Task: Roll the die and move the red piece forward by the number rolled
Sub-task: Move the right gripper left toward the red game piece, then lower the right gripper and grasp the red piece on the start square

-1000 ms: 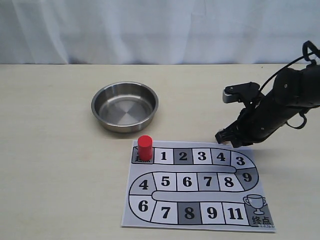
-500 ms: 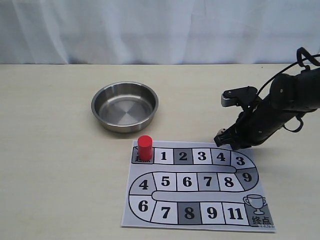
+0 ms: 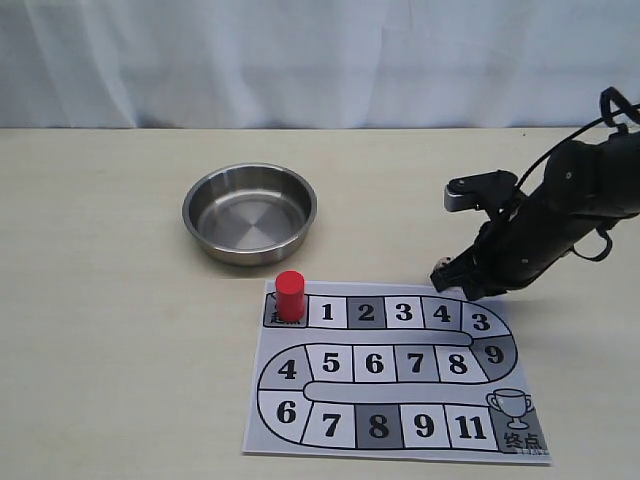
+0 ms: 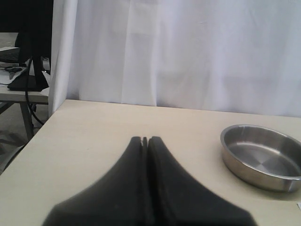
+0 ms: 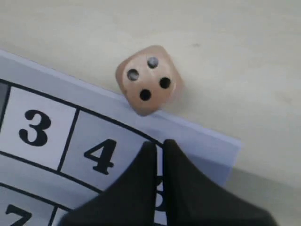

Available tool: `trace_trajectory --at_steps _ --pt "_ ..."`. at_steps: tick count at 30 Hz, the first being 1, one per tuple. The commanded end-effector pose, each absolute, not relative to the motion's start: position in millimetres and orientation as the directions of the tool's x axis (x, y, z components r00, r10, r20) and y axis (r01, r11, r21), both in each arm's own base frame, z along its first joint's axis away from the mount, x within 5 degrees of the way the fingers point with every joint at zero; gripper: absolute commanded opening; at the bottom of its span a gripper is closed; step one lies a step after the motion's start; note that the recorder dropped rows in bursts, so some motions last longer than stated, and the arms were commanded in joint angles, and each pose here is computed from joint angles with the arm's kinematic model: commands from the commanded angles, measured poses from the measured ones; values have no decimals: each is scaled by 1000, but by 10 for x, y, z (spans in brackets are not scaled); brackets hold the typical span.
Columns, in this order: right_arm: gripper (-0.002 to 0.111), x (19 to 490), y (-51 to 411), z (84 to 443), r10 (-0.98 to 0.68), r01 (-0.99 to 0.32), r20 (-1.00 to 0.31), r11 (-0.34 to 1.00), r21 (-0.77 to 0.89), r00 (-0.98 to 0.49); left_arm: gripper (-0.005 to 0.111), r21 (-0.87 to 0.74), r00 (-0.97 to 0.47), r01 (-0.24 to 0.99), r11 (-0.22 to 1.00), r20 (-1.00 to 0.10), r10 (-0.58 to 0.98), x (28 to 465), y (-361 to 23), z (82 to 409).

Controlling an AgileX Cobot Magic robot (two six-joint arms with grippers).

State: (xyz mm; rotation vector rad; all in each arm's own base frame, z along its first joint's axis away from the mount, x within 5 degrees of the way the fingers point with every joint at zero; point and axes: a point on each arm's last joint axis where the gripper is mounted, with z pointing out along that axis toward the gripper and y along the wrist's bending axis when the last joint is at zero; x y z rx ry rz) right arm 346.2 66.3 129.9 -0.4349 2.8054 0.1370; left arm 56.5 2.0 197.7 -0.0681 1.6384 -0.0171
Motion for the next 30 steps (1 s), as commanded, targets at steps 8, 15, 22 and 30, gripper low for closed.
trace_trajectory --at_steps 8,15,22,30 --pt "9 3188 1289 1898 -399 -477 -448 876 70 -800 0 -56 -53 -33 998 -997 -58 563 19 2002" --pt "62 3033 1795 1883 -405 -524 -495 842 126 -769 0 -56 -51 -33 998 -997 -58 563 19 2004" --pt "63 3091 2237 1908 -450 -580 -479 798 163 -754 0 -56 -51 -33 998 -997 -58 563 19 2004" --pt "63 3361 2487 1729 -469 -596 -468 786 167 -749 0 -56 -51 -33 998 -997 -58 563 19 2004"
